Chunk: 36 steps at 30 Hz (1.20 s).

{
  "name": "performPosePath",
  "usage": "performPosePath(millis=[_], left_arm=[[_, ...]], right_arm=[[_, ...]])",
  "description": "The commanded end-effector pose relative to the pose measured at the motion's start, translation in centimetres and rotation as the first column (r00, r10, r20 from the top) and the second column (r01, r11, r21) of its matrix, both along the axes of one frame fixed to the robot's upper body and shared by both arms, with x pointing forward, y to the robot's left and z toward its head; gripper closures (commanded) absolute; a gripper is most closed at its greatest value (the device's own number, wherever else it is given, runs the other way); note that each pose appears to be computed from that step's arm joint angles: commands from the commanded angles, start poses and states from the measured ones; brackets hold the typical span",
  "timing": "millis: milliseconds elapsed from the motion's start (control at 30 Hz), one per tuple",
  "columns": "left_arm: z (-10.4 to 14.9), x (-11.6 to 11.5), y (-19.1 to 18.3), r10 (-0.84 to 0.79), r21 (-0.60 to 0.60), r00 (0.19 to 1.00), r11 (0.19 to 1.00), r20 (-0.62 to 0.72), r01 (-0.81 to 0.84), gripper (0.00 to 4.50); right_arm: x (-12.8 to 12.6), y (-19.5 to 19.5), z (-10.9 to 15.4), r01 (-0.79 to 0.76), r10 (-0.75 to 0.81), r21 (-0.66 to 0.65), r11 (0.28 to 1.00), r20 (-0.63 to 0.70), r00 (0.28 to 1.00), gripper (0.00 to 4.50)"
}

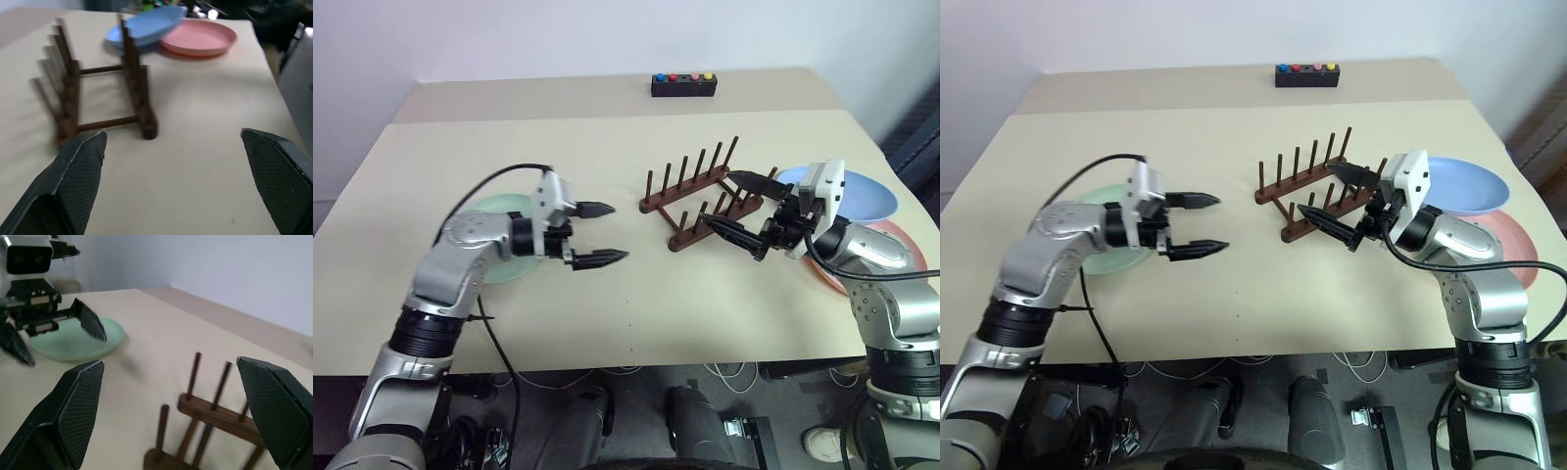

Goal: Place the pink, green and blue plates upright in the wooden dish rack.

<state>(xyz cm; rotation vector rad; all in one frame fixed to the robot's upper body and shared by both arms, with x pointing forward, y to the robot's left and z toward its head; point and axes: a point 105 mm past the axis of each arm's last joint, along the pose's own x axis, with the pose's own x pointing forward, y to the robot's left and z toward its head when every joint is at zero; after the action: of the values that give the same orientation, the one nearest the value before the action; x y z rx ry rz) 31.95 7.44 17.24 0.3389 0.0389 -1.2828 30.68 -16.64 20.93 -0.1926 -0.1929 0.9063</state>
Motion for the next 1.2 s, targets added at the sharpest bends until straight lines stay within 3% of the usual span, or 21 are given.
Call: performPosePath(millis=[33,200,333,767,867,1067,1200], left_arm=[[-2.3,2.5,-1.4,0.115,0.14,0.991,0.982,0.065,-0.123,0.0],[-3.3,3.5,-4.7,0.164,0.117,0.983,0.978,0.077,-0.173,0.0],[-4.8,3.5,-8.3,0.184,0.089,0.983,0.979,0.008,-0.184,0.0],[-7.3,3.9,-10.3,0.264,0.147,0.963,0.956,-0.059,-0.253,0.0],[-7.6,4.0,-10.6,0.282,0.129,0.955,0.954,-0.096,-0.269,0.89],[-8.2,3.6,-11.3,0.291,0.126,0.948,0.953,-0.131,-0.275,3.82],[-8.1,3.9,-11.1,0.298,0.125,0.948,0.951,-0.114,-0.284,3.8]], right_arm=[[-0.8,-0.2,1.5,0.027,-0.027,0.007,1.0,0.072,0.997,0.06],[-1.5,-0.7,1.3,0.06,-0.058,-0.012,0.998,0.077,0.995,0.06],[-1.7,-1.1,1.7,0.082,-0.08,-0.014,0.997,0.082,0.993,0.06],[-1.8,-1.4,1.9,0.1,-0.098,-0.021,0.995,0.085,0.992,0.06],[-1.8,-1.5,1.9,0.102,-0.1,-0.022,0.995,0.086,0.991,0.0],[-1.9,-1.7,1.9,0.106,-0.104,-0.024,0.994,0.086,0.991,0.0],[-2.0,-1.8,1.7,0.111,-0.109,-0.024,0.994,0.085,0.99,0.0]])
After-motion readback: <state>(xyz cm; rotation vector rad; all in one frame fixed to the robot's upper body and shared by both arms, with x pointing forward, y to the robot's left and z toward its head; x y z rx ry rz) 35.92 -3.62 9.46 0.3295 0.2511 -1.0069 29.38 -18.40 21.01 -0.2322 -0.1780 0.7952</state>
